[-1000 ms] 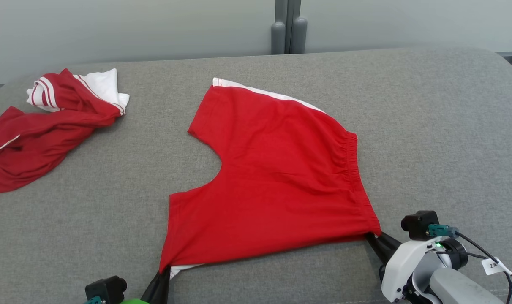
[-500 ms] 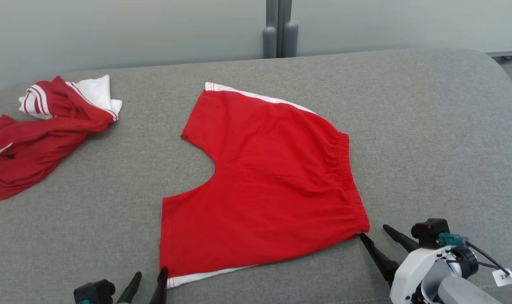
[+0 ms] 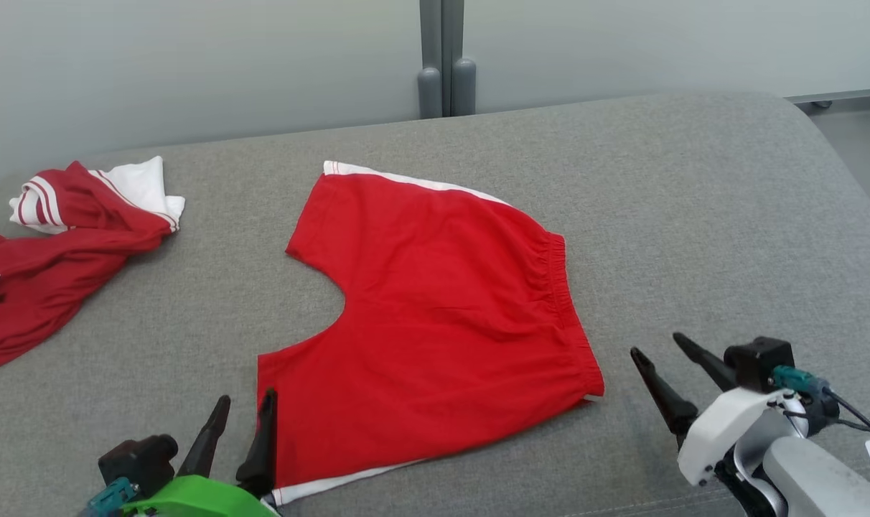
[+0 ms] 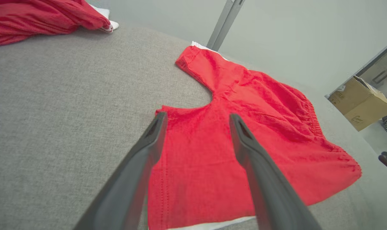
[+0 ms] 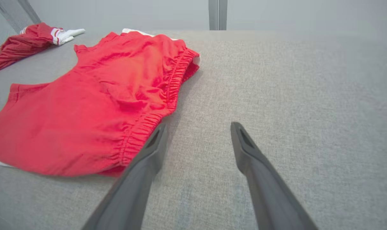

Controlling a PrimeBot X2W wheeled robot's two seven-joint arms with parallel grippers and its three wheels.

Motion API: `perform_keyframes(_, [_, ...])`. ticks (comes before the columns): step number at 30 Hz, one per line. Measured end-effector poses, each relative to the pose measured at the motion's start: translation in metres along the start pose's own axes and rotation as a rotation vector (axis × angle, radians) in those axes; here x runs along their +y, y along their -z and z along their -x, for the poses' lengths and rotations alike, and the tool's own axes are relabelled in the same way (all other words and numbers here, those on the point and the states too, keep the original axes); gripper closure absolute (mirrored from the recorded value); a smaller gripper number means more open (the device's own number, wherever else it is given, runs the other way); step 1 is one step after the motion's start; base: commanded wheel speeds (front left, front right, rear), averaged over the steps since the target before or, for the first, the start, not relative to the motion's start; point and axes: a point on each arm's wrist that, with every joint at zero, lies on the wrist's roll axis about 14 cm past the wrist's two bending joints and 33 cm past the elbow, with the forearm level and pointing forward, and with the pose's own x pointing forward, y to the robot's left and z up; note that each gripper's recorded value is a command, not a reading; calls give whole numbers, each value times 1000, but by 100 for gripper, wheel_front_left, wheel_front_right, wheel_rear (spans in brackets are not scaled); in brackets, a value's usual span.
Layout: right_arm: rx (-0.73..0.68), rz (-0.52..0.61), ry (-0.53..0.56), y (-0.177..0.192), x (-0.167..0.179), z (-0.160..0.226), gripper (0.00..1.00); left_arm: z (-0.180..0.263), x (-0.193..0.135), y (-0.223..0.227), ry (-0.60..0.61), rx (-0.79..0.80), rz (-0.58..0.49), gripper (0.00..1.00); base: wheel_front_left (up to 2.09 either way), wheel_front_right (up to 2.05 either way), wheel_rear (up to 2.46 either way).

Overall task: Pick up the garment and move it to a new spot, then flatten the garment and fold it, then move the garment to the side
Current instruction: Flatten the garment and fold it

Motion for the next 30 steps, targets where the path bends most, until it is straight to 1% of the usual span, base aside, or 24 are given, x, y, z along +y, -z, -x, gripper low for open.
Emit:
perform_keyframes(4, [-127, 22, 25, -44, -6, -7, 0, -8, -23, -25, 67, -82, -25, 0, 0, 0, 0])
perform_keyframes(8, [-258, 20, 79, -88, -14, -7, 0, -11, -39, -47, 103, -160, -47, 0, 0, 0, 0])
perform_keyframes(11, [-343, 6, 104, -115, -15, -7, 0, -11, -40, -57, 100, -198, -61, 0, 0, 0, 0])
perform_keyframes(15, [-412, -14, 127, -136, -13, -6, 0, -9, -40, -64, 87, -229, -85, 0, 0, 0, 0])
perform_keyframes(19, [-451, -16, 136, -148, -11, -6, 0, -7, -32, -74, 61, -264, -104, 0, 0, 0, 0])
perform_keyframes(23, [-465, 15, 123, -153, -4, -6, 0, 0, -21, -79, 21, -284, -129, 0, 0, 0, 0])
perform_keyframes(27, [-435, 9, 98, -139, 9, -7, 0, 8, -6, -78, -30, -288, -133, 0, 0, 0, 0])
perform_keyframes(30, [-418, -9, 91, -130, 14, -7, 0, 12, -3, -75, -48, -287, -135, 0, 0, 0, 0])
